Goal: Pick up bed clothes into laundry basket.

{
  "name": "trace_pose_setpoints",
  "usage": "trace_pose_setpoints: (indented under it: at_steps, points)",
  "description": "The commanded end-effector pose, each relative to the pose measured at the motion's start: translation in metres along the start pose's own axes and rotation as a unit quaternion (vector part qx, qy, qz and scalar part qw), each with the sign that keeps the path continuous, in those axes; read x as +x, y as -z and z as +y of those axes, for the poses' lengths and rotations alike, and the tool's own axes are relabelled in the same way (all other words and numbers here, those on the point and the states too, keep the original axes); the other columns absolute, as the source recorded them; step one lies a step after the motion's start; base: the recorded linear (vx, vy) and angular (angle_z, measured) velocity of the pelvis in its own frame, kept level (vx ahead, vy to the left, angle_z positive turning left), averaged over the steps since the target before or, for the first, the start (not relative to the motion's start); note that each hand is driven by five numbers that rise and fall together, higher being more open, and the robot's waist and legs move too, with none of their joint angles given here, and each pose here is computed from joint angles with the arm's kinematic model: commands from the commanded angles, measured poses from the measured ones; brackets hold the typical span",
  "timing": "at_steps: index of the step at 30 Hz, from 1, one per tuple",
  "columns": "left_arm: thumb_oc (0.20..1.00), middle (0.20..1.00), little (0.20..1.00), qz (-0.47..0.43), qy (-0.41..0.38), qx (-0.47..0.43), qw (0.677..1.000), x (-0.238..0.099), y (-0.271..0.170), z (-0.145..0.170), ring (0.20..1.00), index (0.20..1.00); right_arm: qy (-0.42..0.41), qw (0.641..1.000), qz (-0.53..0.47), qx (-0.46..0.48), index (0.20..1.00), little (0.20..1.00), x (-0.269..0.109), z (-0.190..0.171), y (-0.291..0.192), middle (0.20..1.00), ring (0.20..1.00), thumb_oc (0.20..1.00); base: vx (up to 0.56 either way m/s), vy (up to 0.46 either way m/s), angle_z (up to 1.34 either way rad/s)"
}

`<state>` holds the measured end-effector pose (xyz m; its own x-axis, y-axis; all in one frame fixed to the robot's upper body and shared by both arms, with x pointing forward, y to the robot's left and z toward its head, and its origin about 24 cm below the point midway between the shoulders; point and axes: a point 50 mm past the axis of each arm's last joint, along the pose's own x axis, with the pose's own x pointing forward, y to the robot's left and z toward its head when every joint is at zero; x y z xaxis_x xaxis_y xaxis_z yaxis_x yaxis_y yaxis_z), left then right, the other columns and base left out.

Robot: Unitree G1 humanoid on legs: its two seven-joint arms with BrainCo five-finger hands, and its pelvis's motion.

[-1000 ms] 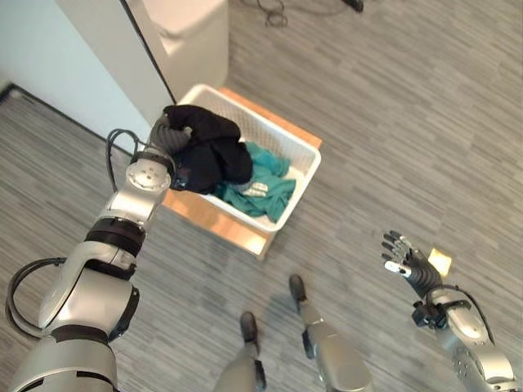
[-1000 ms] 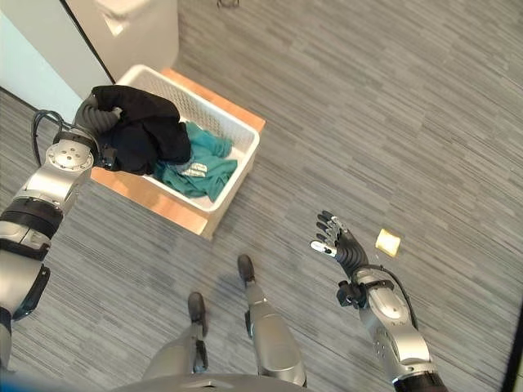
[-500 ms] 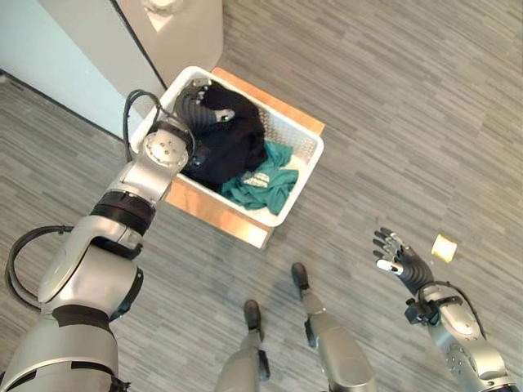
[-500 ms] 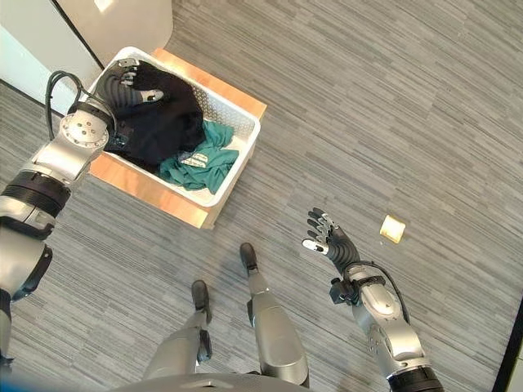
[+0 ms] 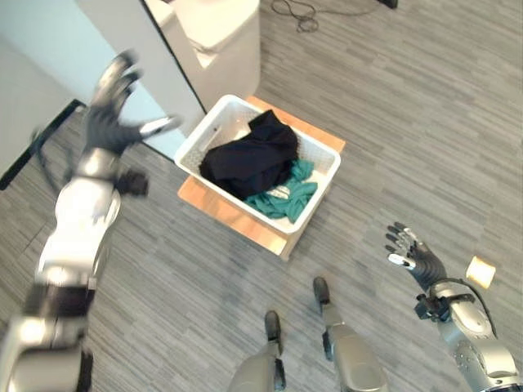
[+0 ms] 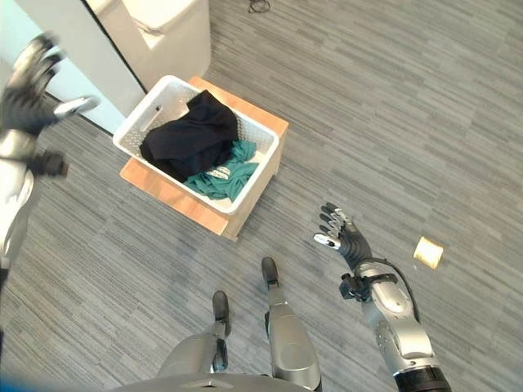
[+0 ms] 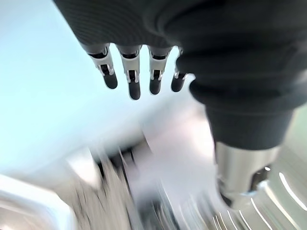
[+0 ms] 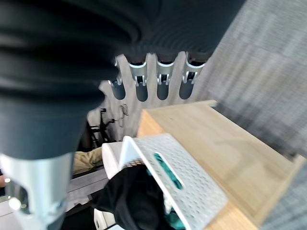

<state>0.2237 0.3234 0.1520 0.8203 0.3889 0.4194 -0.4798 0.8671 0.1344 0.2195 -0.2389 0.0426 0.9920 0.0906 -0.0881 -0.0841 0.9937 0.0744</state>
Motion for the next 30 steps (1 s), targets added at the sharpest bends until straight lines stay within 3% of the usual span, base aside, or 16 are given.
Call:
trace_pose_setpoints:
  at_steps: [1, 4, 5, 7, 11, 15, 23, 30]
  points:
    - [1.000, 1.000, 1.000, 0.060, 0.001, -0.066, 0.996, -0.013, 0.027, -0.012, 1.000, 1.000, -0.026, 0.999, -0.046, -0.004, 1.000, 1.000, 0.007, 0.013, -0.016, 1.000, 1.000, 1.000, 0.01, 0.052, 0.13]
    - [1.000, 1.000, 1.000, 0.129, -0.006, -0.064, 0.990, -0.044, 0.050, -0.006, 1.000, 1.000, -0.040, 0.998, -0.048, -0.010, 1.000, 1.000, 0.010, 0.015, -0.020, 1.000, 1.000, 1.000, -0.01, 0.039, 0.30]
    - [1.000, 1.000, 1.000, 0.190, -0.006, -0.109, 0.976, -0.065, 0.070, -0.015, 1.000, 1.000, -0.052, 0.997, -0.048, -0.003, 1.000, 1.000, 0.012, 0.020, -0.020, 1.000, 1.000, 1.000, -0.01, 0.026, 0.39]
    - [1.000, 1.000, 1.000, 0.217, 0.005, -0.127, 0.968, -0.076, 0.077, -0.024, 1.000, 1.000, -0.060, 0.997, -0.049, -0.003, 1.000, 1.000, 0.012, 0.023, -0.020, 1.000, 1.000, 1.000, 0.02, -0.038, 0.63]
    - [1.000, 1.000, 1.000, 0.196, 0.094, -0.117, 0.969, -0.066, 0.070, -0.058, 1.000, 1.000, -0.031, 0.998, -0.045, 0.007, 1.000, 1.000, 0.003, 0.018, -0.013, 1.000, 1.000, 1.000, 0.15, -0.205, 2.11]
    - [1.000, 1.000, 1.000, 0.182, 0.117, -0.162, 0.963, -0.063, 0.064, -0.078, 1.000, 1.000, -0.011, 0.998, -0.053, 0.025, 1.000, 1.000, -0.007, 0.008, -0.013, 1.000, 1.000, 1.000, 0.14, -0.258, 2.59]
    - [1.000, 1.000, 1.000, 0.222, 0.116, -0.193, 0.949, -0.089, 0.070, -0.081, 1.000, 1.000, 0.044, 0.998, -0.043, 0.012, 1.000, 1.000, -0.011, -0.019, -0.016, 1.000, 1.000, 1.000, -0.09, -0.394, 2.21]
    - [1.000, 1.000, 1.000, 0.232, 0.156, -0.201, 0.939, -0.090, 0.070, -0.095, 1.000, 1.000, 0.123, 0.990, -0.058, 0.045, 1.000, 1.000, -0.032, -0.033, -0.007, 1.000, 1.000, 1.000, -0.19, -0.087, 1.66]
